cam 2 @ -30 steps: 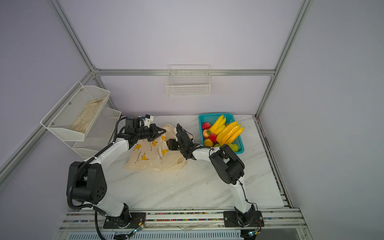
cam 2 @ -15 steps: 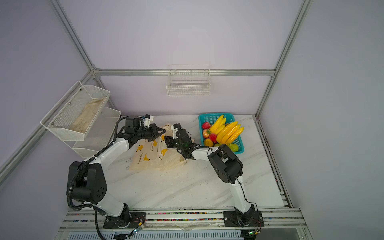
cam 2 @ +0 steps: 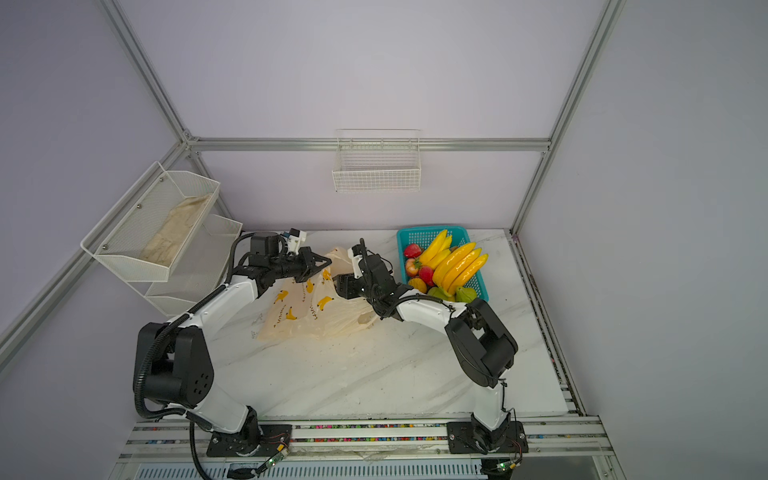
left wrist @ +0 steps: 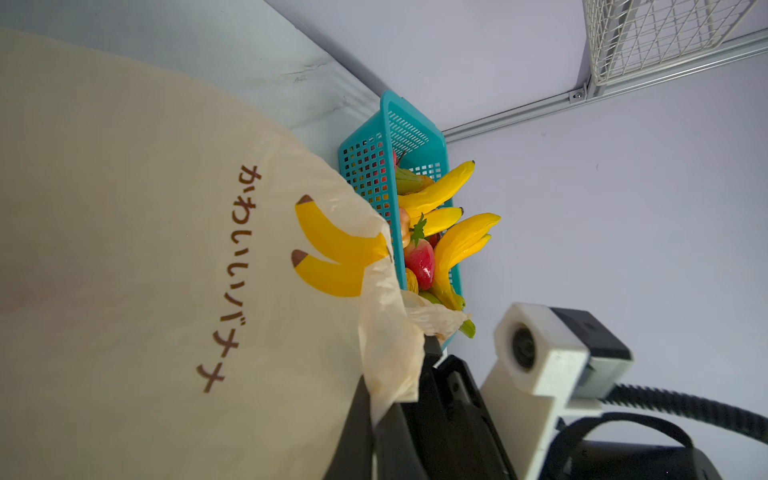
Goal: Place the fake fruits into the plastic bag and tie a complex knot
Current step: 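Withdraw the right gripper and reach down to the yellow banana bunch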
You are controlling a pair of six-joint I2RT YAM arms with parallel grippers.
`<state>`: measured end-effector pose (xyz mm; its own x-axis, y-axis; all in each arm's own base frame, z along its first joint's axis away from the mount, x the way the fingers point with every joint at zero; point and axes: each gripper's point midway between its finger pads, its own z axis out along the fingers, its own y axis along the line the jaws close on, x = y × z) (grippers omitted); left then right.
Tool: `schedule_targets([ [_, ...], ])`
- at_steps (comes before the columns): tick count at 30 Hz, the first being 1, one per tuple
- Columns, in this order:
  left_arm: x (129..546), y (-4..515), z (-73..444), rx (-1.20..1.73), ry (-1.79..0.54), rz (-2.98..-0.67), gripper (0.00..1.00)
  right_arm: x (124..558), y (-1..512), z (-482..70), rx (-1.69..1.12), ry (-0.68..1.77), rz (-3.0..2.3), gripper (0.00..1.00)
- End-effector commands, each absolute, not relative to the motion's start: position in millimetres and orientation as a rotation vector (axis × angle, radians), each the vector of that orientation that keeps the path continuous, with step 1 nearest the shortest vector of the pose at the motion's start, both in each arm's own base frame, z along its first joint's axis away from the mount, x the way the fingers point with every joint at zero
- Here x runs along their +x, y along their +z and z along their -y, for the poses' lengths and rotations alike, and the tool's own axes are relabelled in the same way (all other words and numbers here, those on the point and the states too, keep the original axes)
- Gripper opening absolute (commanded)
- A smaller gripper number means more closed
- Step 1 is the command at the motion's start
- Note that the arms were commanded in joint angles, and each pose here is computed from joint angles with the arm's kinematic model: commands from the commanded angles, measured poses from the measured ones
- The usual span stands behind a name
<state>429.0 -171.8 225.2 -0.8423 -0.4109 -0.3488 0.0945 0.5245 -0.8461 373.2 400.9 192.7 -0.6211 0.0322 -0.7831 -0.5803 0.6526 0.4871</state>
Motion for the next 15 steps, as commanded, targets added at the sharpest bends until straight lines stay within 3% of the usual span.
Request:
schedule_targets([
  [1,427.7,222.0,168.7,-0.250,-1.292,-2.243,0.00,352.4,217.1,-394.9,-0.640,0.934,-1.965,0.76],
  [6,427.9,220.2,168.9,-0.244,-1.289,-2.247,0.00,336.8,250.2,-400.7,-0.765,1.012,-1.849,0.77],
  [15,427.5,222.6,168.8,-0.237,-1.287,-2.244,0.00,354.6,292.2,-346.8,-0.597,0.962,-1.826,0.77],
])
